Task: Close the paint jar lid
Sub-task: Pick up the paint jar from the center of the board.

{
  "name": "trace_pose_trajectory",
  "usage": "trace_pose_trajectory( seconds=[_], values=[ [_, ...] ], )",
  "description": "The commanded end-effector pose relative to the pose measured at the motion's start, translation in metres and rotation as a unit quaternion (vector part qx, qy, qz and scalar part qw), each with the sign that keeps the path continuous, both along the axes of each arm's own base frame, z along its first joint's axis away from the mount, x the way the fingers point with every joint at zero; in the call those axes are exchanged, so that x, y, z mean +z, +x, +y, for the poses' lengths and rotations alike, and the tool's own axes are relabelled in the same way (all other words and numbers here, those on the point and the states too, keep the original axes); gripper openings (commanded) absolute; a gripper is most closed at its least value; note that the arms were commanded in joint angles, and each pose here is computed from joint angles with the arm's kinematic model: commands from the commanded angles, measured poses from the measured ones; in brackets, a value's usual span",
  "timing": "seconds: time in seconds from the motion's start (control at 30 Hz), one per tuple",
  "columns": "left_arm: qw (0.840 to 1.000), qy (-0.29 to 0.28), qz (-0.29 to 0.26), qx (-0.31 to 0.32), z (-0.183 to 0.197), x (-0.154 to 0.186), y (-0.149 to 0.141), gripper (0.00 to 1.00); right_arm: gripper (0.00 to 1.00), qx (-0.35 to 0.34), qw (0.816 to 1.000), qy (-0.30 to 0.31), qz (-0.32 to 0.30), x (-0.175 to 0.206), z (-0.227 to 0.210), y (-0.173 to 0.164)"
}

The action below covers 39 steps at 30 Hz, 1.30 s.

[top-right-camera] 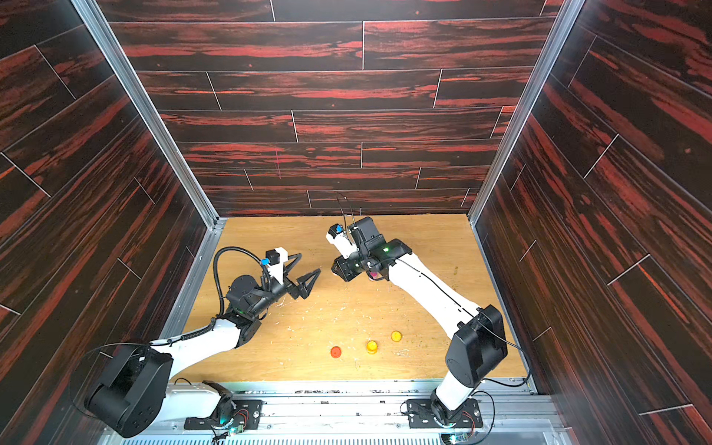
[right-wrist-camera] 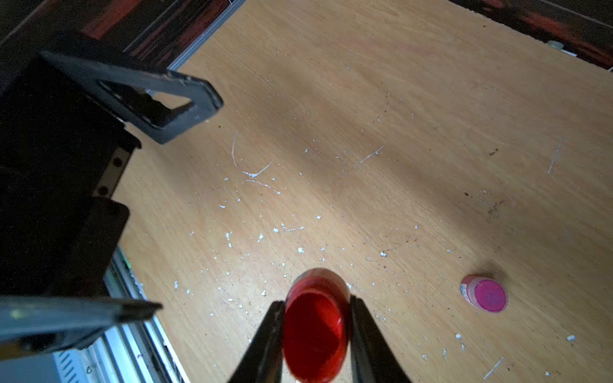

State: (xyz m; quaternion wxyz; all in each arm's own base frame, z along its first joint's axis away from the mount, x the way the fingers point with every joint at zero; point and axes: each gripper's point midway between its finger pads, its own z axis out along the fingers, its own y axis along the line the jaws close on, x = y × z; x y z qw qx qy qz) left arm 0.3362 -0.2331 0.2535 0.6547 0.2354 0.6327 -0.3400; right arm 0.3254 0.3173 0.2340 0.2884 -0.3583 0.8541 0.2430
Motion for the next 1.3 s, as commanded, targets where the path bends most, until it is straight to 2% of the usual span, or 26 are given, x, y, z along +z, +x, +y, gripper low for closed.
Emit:
trace_pose_trajectory(
  seconds=[0.0,0.23,0.5,0.63,1.03,1.27],
  values=[
    [0.998,0.024,-0.059,-0.014,-0.009,0.009,-0.009,0.97,0.32,0.017,0.999,0.011,0.038,0.004,0.005,-0.01],
    [0.995,0.059,-0.073,-0.023,-0.022,0.002,-0.013,0.92,0.32,0.032,0.996,0.047,0.061,0.025,0.016,-0.017],
    [0.995,0.055,-0.073,-0.037,-0.03,0.003,-0.015,0.82,0.32,0.039,0.994,0.06,0.078,0.032,0.018,-0.024],
    [0.995,0.055,-0.073,-0.038,-0.032,0.003,-0.015,0.76,0.32,0.042,0.993,0.059,0.088,0.029,0.018,-0.027],
    [0.995,0.057,-0.065,-0.048,-0.037,0.002,-0.016,0.68,0.32,0.051,0.99,0.076,0.103,0.03,0.023,-0.033],
    [0.995,0.06,-0.064,-0.048,-0.038,0.002,-0.016,0.56,0.32,0.053,0.99,0.077,0.11,0.026,0.023,-0.035]
  ],
)
